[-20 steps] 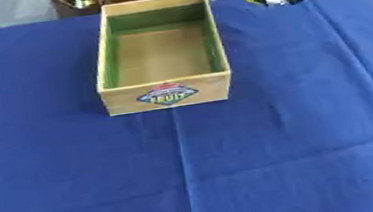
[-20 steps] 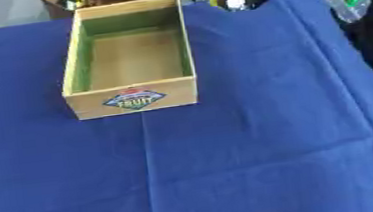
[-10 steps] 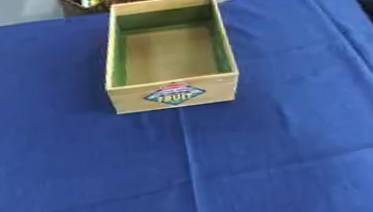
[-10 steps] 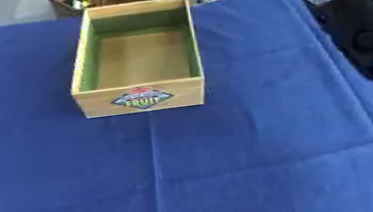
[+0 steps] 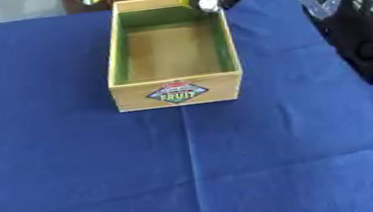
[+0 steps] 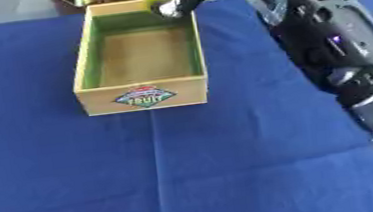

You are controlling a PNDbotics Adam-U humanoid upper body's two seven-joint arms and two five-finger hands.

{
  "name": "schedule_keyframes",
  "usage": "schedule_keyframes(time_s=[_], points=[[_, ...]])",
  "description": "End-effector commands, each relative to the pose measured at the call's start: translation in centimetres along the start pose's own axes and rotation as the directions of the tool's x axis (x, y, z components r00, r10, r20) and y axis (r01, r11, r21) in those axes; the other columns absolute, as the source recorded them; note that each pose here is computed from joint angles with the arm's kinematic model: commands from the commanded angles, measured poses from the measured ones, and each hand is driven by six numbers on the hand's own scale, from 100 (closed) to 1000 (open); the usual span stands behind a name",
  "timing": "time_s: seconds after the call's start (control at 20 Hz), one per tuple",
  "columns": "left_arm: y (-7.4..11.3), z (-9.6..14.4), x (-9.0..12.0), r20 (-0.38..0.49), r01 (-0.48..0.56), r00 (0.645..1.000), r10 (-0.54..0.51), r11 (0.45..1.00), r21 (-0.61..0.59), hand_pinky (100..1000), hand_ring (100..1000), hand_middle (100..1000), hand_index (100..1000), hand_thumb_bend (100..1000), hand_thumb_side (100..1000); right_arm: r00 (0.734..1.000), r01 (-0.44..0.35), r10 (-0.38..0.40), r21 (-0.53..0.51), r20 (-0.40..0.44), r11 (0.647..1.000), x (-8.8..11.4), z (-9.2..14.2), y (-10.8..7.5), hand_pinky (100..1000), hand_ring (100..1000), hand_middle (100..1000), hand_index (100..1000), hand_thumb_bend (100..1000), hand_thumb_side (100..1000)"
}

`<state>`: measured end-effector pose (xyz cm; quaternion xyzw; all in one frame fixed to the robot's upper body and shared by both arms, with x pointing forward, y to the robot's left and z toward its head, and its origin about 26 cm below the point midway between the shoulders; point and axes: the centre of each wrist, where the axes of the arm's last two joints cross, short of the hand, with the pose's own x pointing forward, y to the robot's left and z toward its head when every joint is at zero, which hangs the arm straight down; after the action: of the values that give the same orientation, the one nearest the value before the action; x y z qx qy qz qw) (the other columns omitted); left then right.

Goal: Pick up objects on the table and place them in the box.

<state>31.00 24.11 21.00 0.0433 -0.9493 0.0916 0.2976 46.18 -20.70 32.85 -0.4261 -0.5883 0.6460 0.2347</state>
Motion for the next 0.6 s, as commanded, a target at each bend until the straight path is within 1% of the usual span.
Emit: schedule_keyframes(time_s=[0.05, 0.35, 0.6], points=[[-0.3, -0.5, 0.7, 0.039, -0.016, 0.999, 0.016, 1.0, -0.011, 424, 640, 574, 683, 157, 1000, 0.999, -0.039, 0.039, -0.005, -0.019, 0.999, -0.1, -0.3, 0.0, 665, 667, 304, 441, 100, 599], [-0.5, -0.7, 0.7, 0.048, -0.025, 0.999, 0.026, 1.0, -0.015, 424, 641, 574, 683, 157, 1000, 0.997, -0.079, 0.08, 0.029, -0.012, 0.996, 1.0, -1.5, 1.9, 665, 671, 309, 445, 100, 602], [-0.6, -0.7, 0.8, 0.049, -0.029, 0.998, 0.03, 0.999, -0.015, 424, 641, 574, 683, 158, 1000, 0.994, -0.102, 0.103, 0.053, -0.021, 0.993, 1.2, -2.1, 3.5, 664, 675, 317, 453, 100, 602]])
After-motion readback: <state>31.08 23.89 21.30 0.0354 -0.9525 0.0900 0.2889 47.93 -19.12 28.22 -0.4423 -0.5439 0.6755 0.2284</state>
